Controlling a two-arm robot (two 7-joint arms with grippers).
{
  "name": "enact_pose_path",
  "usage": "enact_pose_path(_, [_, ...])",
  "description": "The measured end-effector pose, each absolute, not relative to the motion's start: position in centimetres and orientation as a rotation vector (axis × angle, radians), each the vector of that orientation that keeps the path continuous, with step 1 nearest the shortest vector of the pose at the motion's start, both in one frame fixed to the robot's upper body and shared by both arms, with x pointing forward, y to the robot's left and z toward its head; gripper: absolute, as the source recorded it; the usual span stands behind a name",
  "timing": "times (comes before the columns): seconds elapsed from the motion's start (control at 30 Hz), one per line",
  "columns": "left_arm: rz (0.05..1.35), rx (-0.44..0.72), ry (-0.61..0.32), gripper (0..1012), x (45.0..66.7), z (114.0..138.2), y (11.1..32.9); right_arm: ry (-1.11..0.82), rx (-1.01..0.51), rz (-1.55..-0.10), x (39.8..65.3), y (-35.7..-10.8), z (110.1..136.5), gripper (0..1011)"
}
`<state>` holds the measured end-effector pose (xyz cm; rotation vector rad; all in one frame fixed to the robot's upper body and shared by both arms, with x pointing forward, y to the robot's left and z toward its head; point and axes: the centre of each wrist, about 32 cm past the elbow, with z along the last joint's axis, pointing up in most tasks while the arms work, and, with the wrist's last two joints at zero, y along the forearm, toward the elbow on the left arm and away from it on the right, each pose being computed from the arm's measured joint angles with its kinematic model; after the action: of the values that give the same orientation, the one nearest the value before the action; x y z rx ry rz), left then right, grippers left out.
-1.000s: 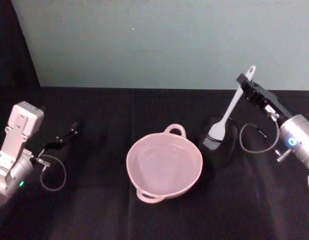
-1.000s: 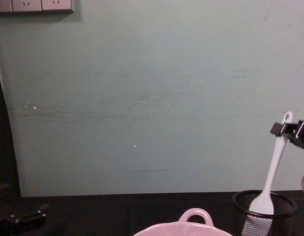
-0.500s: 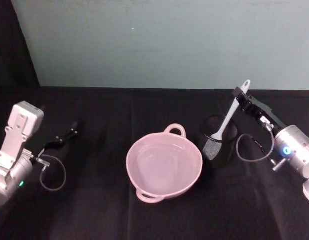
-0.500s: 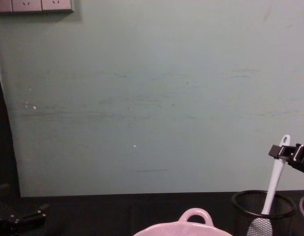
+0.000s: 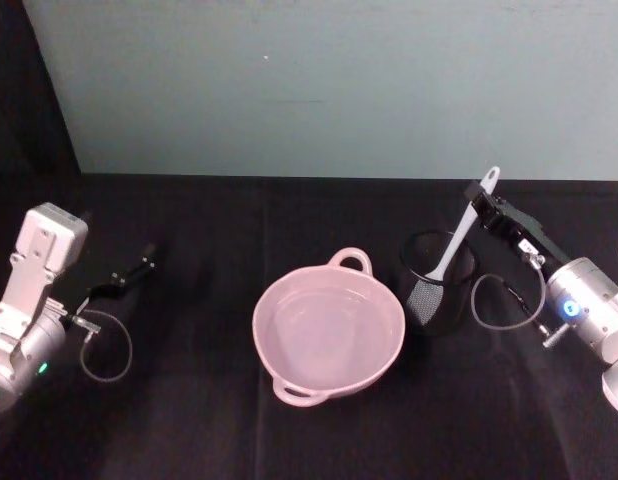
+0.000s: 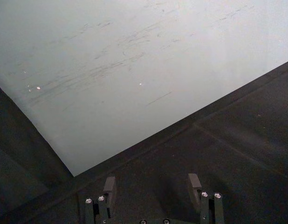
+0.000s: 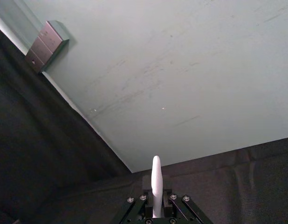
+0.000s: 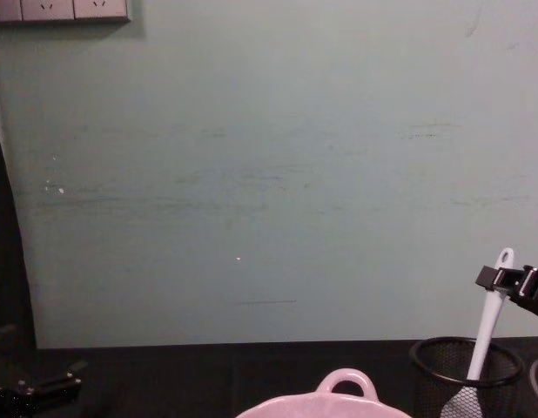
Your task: Use the one hand to pick up the spoon and stir the clear water in the bowl.
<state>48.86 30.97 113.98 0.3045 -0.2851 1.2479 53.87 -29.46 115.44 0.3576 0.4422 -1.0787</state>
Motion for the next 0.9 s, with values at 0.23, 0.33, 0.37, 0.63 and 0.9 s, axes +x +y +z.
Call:
enact_pose_path(0.23, [1.248, 0.304, -0.285, 1005, 48.86, 113.98, 30.97, 0.441, 0.360, -1.076, 53.86, -29.53, 115.34, 116])
enact_pose_path(0.33, [1.248, 0.304, -0.285, 1005, 48.86, 113.98, 30.97, 0.441, 0.359, -1.076, 53.85, -29.51, 115.36, 116])
enact_pose_path(0.37, [1.248, 0.304, -0.285, 1005, 48.86, 113.98, 30.97, 0.441, 0.359, -1.076, 53.85, -29.51, 115.36, 116])
enact_pose_path(0.63, [1.248, 0.304, -0.285, 1005, 48.86, 113.98, 30.97, 0.441, 0.359, -1.077, 53.84, -29.47, 115.40, 333])
enact_pose_path(0.9, [1.248, 0.304, -0.285, 1005, 48.86, 113.98, 30.97, 0.441, 0.359, -1.078, 53.84, -29.48, 115.43, 572])
